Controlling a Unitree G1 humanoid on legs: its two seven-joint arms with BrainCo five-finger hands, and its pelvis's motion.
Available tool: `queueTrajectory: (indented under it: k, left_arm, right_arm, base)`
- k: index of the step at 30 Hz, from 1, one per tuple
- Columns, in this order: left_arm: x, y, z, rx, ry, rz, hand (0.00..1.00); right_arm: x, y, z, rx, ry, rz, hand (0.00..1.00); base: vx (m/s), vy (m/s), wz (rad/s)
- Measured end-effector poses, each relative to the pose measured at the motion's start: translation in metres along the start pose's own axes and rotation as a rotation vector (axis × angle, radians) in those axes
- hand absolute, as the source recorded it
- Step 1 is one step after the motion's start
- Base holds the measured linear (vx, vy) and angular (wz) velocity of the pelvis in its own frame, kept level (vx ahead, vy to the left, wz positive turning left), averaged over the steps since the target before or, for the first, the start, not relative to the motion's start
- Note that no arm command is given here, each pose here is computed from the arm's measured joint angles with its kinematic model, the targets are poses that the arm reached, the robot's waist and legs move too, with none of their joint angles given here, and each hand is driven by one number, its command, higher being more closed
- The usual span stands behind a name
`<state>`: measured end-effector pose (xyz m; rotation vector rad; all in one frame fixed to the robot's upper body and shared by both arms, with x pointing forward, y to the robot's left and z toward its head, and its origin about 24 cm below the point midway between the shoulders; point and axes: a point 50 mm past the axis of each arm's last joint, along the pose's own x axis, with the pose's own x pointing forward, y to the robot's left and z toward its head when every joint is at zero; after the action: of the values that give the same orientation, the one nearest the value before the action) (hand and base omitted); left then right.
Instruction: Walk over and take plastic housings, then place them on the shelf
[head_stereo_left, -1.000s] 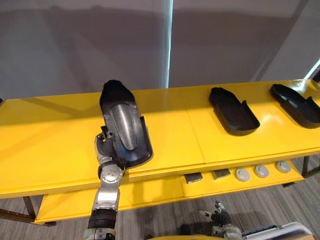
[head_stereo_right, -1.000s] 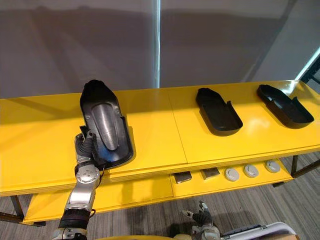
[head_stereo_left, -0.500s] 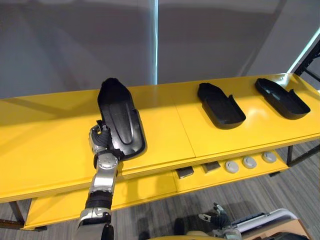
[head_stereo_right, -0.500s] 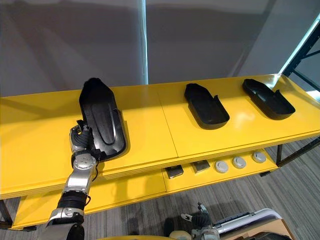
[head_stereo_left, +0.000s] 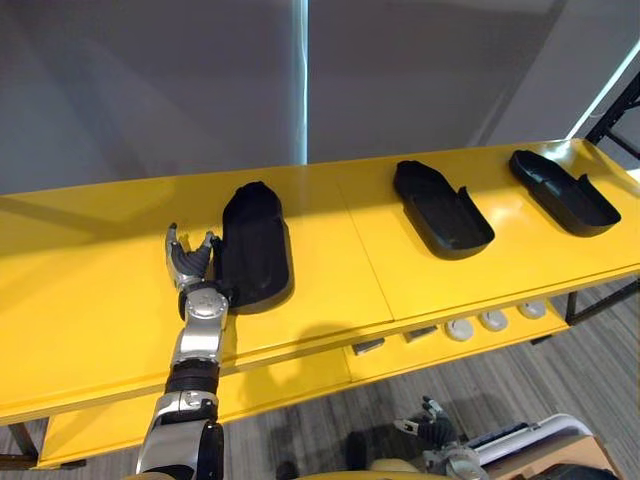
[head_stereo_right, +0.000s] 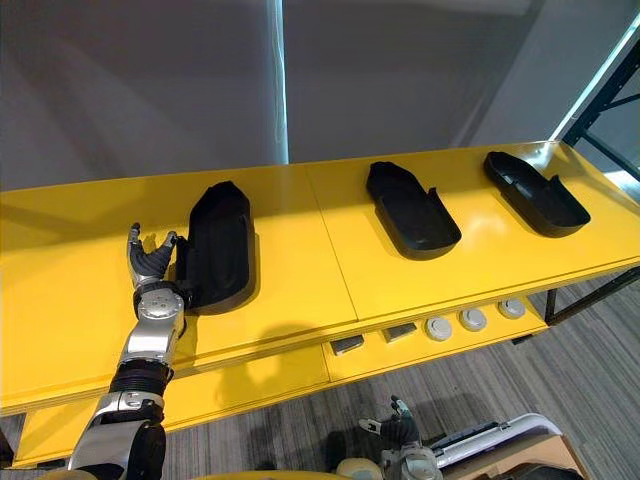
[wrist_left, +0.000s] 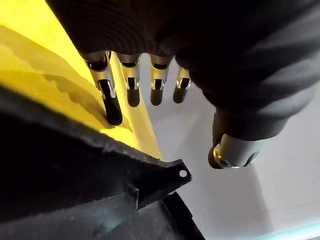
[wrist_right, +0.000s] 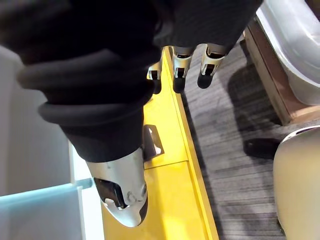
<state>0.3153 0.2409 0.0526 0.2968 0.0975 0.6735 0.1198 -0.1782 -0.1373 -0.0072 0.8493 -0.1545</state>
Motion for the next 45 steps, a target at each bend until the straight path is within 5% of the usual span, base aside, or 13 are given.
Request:
queueTrajectory:
  k: [8, 14, 15, 24, 45]
  left_arm:
    - [-0.036, 0.011, 0.036, -0.194, -0.208, 0.012, 0.0]
    - [-0.084, 0.017, 0.027, -0.113, -0.336, -0.089, 0.0]
    - [-0.094, 0.015, 0.017, -0.098, -0.309, -0.129, 1.0]
    - [-0.154, 0.0, -0.033, 0.001, -0.183, -0.429, 1.0]
    - [-0.165, -0.029, -0.029, 0.099, -0.29, -0.573, 1.0]
  right_arm:
    - [-0.001, -0.001, -0.002, 0.016, 0.008, -0.006, 0.0]
    - [0.0, 0.0, -0.007, 0.038, 0.028, -0.006, 0.0]
    - [0.0, 0.0, -0.008, 0.043, 0.031, -0.007, 0.0]
    - [-0.002, 0.004, -0.015, 0.05, 0.058, -0.008, 0.0]
    - [-0.002, 0.004, -0.014, 0.03, 0.058, -0.029, 0.0]
  base:
    - [-0.06, 0.0, 0.09]
    - [-0.03, 0.014, 0.08]
    - [-0.02, 0.02, 0.12]
    - [-0.03, 0.016, 0.09]
    - [0.0, 0.001, 0.0]
